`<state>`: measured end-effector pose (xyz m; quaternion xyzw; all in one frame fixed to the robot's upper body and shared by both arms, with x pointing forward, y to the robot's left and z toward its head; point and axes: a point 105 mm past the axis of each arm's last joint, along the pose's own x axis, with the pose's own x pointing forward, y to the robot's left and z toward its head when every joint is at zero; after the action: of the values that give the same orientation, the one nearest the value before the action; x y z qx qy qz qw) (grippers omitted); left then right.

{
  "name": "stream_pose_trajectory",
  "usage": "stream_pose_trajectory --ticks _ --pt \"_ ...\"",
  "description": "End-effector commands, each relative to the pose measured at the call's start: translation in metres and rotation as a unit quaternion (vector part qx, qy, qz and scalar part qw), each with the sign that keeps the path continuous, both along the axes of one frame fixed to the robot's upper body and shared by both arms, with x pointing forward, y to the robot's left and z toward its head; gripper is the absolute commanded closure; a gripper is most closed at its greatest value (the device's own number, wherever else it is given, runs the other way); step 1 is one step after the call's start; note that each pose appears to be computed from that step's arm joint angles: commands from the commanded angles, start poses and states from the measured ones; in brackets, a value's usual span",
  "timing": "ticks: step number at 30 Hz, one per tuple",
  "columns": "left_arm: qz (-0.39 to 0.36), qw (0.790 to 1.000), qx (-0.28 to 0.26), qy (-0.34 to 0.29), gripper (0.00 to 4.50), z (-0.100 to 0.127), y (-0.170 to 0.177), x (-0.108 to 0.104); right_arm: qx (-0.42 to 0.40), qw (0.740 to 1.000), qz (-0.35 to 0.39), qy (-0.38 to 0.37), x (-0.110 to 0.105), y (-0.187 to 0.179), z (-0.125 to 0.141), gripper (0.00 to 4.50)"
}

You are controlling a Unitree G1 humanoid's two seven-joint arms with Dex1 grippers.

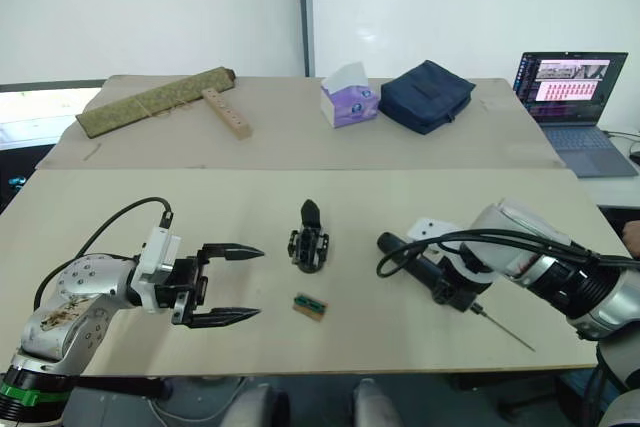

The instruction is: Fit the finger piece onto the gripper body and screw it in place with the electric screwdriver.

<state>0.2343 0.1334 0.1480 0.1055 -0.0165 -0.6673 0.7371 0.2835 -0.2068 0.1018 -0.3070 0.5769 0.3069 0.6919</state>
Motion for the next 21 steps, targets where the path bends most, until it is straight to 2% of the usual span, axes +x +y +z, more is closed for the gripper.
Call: stream_pose_trajectory --ticks 1,6,10,13,15,17,18,20,21 --pt "-0.007 1.0 0.003 -0.016 0.0 0.008 0.0 -0.001 0.003 1.0 -0.004 0.021 -0.006 -0.003 -0.001 2.57" --pt "-0.007 1.0 0.004 -0.014 0.0 0.007 0.001 0.0 0.043 0.999 -0.001 0.012 -0.013 -0.002 0.012 2.57" --pt "-0.005 1.0 0.008 -0.006 0.0 0.004 0.005 -0.003 0.151 0.987 0.004 -0.06 -0.008 0.001 0.061 2.57" --pt "0.001 1.0 0.011 -0.003 0.0 0.001 0.011 -0.002 0.252 0.964 0.02 -0.083 -0.019 0.008 0.09 2.57" --pt "0.008 1.0 0.025 0.002 0.0 -0.007 0.018 0.001 0.342 0.933 0.053 -0.1 -0.035 0.019 0.11 2.57" --pt "0.017 0.999 0.045 0.009 0.0 -0.018 0.028 0.005 0.401 0.902 0.07 -0.147 -0.046 0.024 0.12 2.57" --pt "0.019 0.999 0.048 0.012 0.0 -0.021 0.03 0.006 0.447 0.875 0.089 -0.165 -0.053 0.031 0.124 2.57" --pt "0.018 0.998 0.054 0.014 0.0 -0.026 0.033 0.007 0.535 0.805 0.133 -0.219 -0.065 0.051 0.137 2.57" --pt "0.016 0.998 0.059 0.015 0.0 -0.028 0.034 0.008 0.559 0.781 0.137 -0.244 -0.067 0.058 0.14 2.57"
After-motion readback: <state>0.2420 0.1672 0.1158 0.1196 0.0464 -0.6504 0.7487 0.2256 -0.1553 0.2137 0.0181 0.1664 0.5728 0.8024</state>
